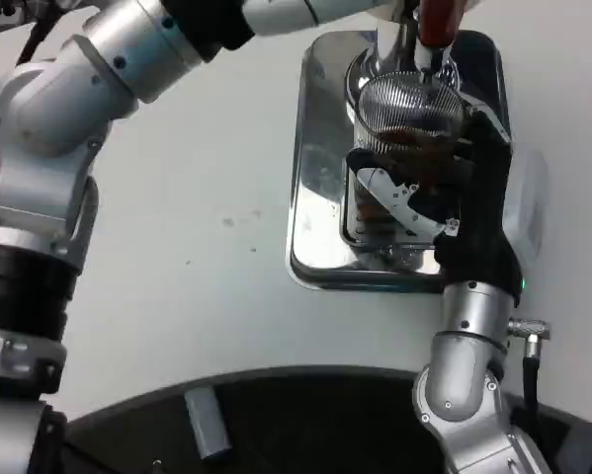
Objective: Grasp the cup under the faucet to collect the drink, then remove the cup.
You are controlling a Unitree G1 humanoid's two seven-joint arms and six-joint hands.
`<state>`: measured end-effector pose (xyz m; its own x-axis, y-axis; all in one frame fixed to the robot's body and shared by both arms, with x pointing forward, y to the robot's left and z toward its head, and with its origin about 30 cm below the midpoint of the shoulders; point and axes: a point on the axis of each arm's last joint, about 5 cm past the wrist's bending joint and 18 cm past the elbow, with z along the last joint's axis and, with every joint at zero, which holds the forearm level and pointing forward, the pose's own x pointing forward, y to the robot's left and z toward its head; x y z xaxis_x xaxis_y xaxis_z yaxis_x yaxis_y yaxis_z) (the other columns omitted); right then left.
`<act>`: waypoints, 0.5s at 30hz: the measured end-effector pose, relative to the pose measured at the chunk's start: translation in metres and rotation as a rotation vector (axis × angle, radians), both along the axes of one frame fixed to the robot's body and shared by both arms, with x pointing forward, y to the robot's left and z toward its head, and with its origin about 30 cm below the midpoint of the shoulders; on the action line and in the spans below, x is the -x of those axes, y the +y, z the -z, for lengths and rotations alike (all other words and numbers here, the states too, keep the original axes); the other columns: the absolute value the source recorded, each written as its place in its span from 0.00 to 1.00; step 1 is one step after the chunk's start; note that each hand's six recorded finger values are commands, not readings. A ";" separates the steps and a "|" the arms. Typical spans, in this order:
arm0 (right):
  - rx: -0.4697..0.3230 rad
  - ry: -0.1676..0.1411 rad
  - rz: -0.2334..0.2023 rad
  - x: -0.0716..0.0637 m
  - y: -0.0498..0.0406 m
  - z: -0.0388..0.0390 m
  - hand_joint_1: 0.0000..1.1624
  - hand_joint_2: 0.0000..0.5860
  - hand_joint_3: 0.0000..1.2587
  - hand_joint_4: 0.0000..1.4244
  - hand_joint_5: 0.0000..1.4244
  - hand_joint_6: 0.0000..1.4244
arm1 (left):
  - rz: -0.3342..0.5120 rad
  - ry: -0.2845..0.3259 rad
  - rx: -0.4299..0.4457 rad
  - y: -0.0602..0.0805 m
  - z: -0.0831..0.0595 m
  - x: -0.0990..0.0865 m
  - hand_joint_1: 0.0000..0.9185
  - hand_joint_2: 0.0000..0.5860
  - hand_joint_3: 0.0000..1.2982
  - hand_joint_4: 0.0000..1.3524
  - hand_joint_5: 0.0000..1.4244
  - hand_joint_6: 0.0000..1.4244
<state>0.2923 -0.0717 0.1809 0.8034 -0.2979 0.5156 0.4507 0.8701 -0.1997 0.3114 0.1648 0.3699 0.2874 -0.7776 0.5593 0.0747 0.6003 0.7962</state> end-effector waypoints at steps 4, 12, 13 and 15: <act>-0.004 -0.002 0.005 0.002 -0.0028 0.0002 0.78 0.39 0.44 0.44 0.53 0.43 | 0.001 0.001 0.024 0.006 0.002 0.005 0.00 0.24 0.14 0.16 0.21 0.16; -0.012 -0.005 0.013 0.009 -0.0088 0.0010 0.80 0.38 0.45 0.45 0.54 0.44 | -0.019 0.020 0.059 0.021 0.011 0.015 0.00 0.24 0.15 0.16 0.21 0.17; -0.013 -0.004 0.014 0.009 -0.0095 0.0009 0.80 0.38 0.45 0.45 0.54 0.44 | -0.019 0.020 0.064 0.022 0.012 0.016 0.00 0.24 0.15 0.16 0.21 0.17; -0.013 -0.002 0.014 0.010 -0.0101 0.0008 0.80 0.38 0.45 0.45 0.54 0.45 | -0.029 0.021 0.064 0.025 0.013 0.018 0.00 0.24 0.15 0.16 0.21 0.17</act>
